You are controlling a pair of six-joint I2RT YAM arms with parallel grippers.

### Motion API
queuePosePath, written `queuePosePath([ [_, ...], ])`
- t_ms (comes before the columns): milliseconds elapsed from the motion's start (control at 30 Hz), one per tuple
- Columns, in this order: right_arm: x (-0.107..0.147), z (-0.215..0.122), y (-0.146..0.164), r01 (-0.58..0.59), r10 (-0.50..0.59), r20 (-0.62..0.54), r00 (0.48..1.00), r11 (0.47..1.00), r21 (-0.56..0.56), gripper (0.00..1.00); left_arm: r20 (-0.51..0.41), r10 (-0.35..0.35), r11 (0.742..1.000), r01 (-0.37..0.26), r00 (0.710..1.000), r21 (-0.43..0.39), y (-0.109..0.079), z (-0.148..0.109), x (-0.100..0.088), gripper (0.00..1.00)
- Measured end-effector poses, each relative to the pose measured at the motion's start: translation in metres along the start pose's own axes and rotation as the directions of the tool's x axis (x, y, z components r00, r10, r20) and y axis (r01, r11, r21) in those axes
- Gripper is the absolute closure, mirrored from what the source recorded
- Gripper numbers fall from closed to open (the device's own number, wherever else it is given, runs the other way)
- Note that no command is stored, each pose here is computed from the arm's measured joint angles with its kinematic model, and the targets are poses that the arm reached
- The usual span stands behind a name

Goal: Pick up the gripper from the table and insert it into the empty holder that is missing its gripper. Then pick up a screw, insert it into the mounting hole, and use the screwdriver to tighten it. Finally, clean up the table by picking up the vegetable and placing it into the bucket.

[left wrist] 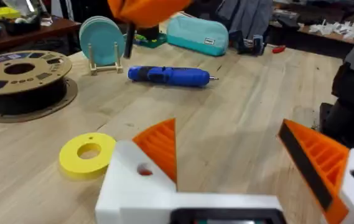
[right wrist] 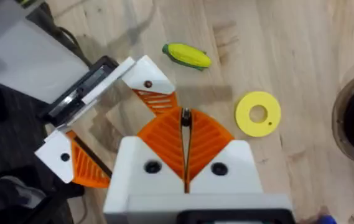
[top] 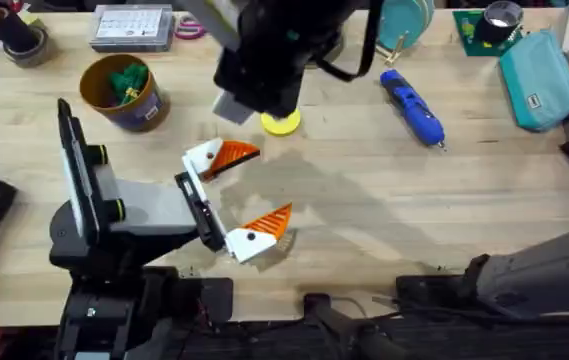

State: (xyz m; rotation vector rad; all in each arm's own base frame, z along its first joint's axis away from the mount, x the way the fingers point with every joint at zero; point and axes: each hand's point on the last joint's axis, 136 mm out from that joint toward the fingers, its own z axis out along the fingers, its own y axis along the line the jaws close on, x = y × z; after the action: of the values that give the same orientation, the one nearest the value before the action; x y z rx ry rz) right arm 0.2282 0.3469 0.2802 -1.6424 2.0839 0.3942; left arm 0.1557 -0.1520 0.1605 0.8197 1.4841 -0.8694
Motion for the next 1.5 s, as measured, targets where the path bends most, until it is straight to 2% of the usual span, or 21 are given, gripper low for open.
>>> queuePosePath([
  [200, 0.001, 0.008, 0.011, 0.017, -0.017, -0.003, 1.0, 0.999, -0.044, 0.995, 0.0, 0.0, 1.0, 0.0, 1.0, 0.0, 0.0, 0.0, 0.0, 0.015],
  [867, -0.01, 0.011, 0.039, 0.091, -0.089, 0.021, 0.996, 0.992, -0.082, 0.995, 0.0, 0.0, 1.0, 0.0, 1.0, 0.0, 0.0, 0.0, 0.0, 0.015],
  [1500, -0.003, 0.027, 0.045, 0.098, -0.099, -0.004, 0.995, 0.99, -0.1, 0.995, 0.0, 0.0, 1.0, 0.0, 1.0, 0.0, 0.0, 0.0, 0.0, 0.015],
])
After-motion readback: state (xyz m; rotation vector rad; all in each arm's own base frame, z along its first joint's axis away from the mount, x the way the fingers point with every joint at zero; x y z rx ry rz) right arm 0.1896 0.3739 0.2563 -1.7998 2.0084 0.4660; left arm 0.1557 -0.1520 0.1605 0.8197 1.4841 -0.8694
